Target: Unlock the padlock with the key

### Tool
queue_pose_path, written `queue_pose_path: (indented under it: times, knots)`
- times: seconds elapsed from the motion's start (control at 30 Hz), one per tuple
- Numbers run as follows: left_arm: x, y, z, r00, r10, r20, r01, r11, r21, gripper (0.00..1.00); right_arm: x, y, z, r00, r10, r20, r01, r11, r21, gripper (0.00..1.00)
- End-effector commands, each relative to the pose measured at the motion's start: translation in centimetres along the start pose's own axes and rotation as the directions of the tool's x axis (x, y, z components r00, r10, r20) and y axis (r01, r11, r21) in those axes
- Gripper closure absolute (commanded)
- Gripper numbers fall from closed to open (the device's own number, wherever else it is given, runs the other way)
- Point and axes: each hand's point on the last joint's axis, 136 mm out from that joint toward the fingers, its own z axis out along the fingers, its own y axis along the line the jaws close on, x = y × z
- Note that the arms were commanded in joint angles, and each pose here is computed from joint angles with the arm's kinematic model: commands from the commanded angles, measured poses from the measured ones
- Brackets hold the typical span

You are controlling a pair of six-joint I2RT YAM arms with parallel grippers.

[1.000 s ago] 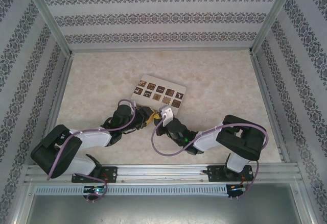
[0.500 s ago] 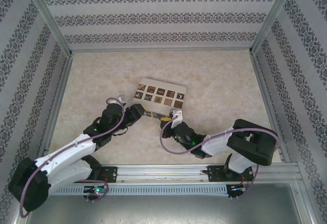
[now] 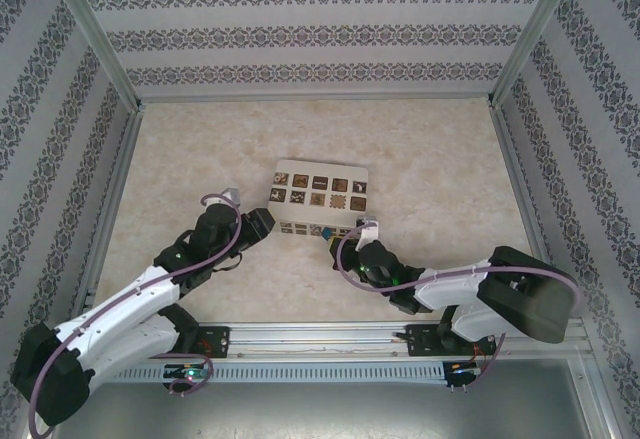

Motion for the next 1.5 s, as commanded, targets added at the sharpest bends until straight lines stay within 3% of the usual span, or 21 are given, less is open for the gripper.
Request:
queue_pose_path:
  times: [0.0, 0.33, 1.1, 1.47]
  knots:
    - [-0.4, -1.1, -0.3, 0.999, 0.045, 0.001, -0.045, 0.999, 0.007, 0.56, 1.7, -1.4, -0.4, 0.994, 0.076, -0.084, -0.073, 0.997, 0.033, 1.0]
    - [-0.4, -1.2, -0.4, 0.999, 0.052, -0.003, -0.052, 0.999, 0.004, 0.56, 2.9, -2.4, -0.5, 0.98, 0.126, -0.154, -0.122, 0.992, 0.041, 1.0]
    - [-0.6, -1.0, -0.2, 0.997, 0.076, 0.003, -0.076, 0.997, -0.023, 0.52, 4.3, -3.3, 0.9, 0.967, 0.164, -0.196, -0.157, 0.986, 0.053, 1.0]
    - [-0.8, -0.7, 0.1, 0.993, 0.118, -0.008, -0.119, 0.991, -0.058, 0.43, 3.9, -3.2, 0.5, 0.969, 0.148, -0.197, -0.142, 0.989, 0.043, 0.86]
